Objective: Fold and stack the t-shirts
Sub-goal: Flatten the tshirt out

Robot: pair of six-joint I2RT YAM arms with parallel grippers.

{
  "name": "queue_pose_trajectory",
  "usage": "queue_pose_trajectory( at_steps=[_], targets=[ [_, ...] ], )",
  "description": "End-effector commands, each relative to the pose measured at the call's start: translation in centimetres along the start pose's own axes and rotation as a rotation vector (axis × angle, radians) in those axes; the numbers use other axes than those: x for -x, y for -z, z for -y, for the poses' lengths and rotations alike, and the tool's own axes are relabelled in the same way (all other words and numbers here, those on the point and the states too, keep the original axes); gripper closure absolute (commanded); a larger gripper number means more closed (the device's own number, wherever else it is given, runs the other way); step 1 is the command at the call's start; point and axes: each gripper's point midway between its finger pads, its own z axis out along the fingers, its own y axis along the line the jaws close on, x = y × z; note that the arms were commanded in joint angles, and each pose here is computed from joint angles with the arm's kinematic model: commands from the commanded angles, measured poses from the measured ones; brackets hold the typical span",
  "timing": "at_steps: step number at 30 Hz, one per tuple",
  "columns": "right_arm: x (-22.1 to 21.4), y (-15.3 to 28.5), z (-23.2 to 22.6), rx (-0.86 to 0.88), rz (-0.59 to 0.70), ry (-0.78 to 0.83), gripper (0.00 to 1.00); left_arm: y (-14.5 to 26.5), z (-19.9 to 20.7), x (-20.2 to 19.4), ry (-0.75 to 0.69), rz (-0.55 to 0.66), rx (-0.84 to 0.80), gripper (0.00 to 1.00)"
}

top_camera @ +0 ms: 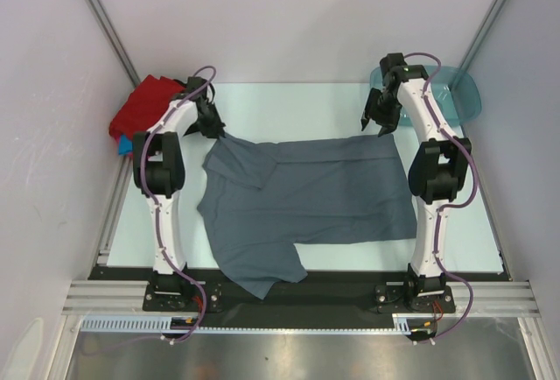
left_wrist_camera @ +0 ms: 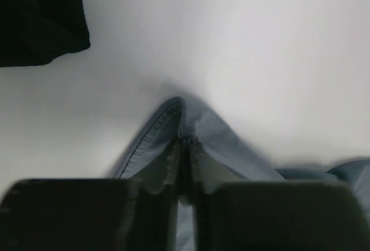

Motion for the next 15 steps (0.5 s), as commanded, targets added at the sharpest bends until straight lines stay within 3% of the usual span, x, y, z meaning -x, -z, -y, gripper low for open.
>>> queue_pose_trajectory(
  at_steps=[1,2,6,7,9,15],
  targets=[
    [0.2,0.4,-1.1,0.016,0.010,0.003,0.42,3.1,0.2,2.9,-0.020,0.096,0.001,0.91],
    [0.2,0.4,-1.1,0.015,0.010,0.005,0.42,3.3,0.1,3.1,-0.018,0.095,0.003,0.98],
    [-0.1,0.4,-1.6,0.018,0.008,0.010,0.42,3.7,0.4,4.5,-0.013,0.125,-0.019,0.98],
    [-0.1,0.4,-1.6,0.015,0.006,0.010,0.42,3.9,0.7,4.9,-0.014,0.137,-0.037,0.95],
    [-0.4,0.2,-1.7,0.011,-0.001,0.014,0.42,3.9,1.7,6.0,-0.011,0.164,-0.098,0.78],
    [-1.3,-0.3,-1.7,-0.009,-0.031,0.030,0.42,2.9,4.4,8.7,0.012,0.198,-0.227,0.65]
  ],
)
